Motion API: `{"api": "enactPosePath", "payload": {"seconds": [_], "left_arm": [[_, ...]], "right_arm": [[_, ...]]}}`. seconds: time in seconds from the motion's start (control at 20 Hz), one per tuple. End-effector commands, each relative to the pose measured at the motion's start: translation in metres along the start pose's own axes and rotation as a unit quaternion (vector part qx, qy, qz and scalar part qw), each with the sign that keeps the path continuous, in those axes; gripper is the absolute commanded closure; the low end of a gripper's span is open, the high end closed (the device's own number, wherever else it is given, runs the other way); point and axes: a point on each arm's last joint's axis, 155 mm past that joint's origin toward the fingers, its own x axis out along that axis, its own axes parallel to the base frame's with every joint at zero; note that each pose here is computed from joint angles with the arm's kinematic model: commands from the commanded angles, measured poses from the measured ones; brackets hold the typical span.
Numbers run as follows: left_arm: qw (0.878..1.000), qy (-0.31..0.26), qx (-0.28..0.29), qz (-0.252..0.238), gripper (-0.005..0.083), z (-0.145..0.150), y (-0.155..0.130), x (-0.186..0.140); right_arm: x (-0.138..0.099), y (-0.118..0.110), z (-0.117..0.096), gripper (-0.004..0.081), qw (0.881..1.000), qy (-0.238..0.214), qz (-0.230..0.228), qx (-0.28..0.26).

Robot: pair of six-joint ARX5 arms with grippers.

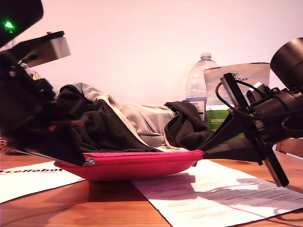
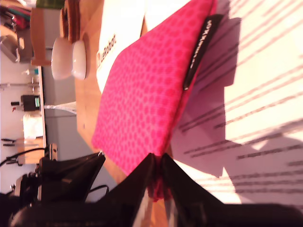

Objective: Close the zipper in the zip bag in front of you

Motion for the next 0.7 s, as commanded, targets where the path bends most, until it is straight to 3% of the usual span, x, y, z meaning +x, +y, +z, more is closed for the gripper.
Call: {"api": "enactPosePath", "payload": {"seconds": [0.0, 0.25, 0.65], "left_arm": [[0.998, 0.035, -0.007, 0.051, 0.0797, -0.024, 0.029, -0.001], [0.999, 0.024, -0.013, 0.029, 0.0797, -0.018, 0.022, -0.001], [0.999, -0.005, -0.007, -0.033, 0.0797, -0.002, -0.009, -0.002]], "right_arm": [[-0.005, -0.009, 0.016, 0.0781, 1.000, -0.028, -0.013, 0.004], [-0.004, -0.005, 0.012, 0.0772, 1.000, -0.016, -0.003, 0.004], [0.002, 0.000, 0.002, 0.0656, 1.000, -0.002, -0.001, -0.002]]}}
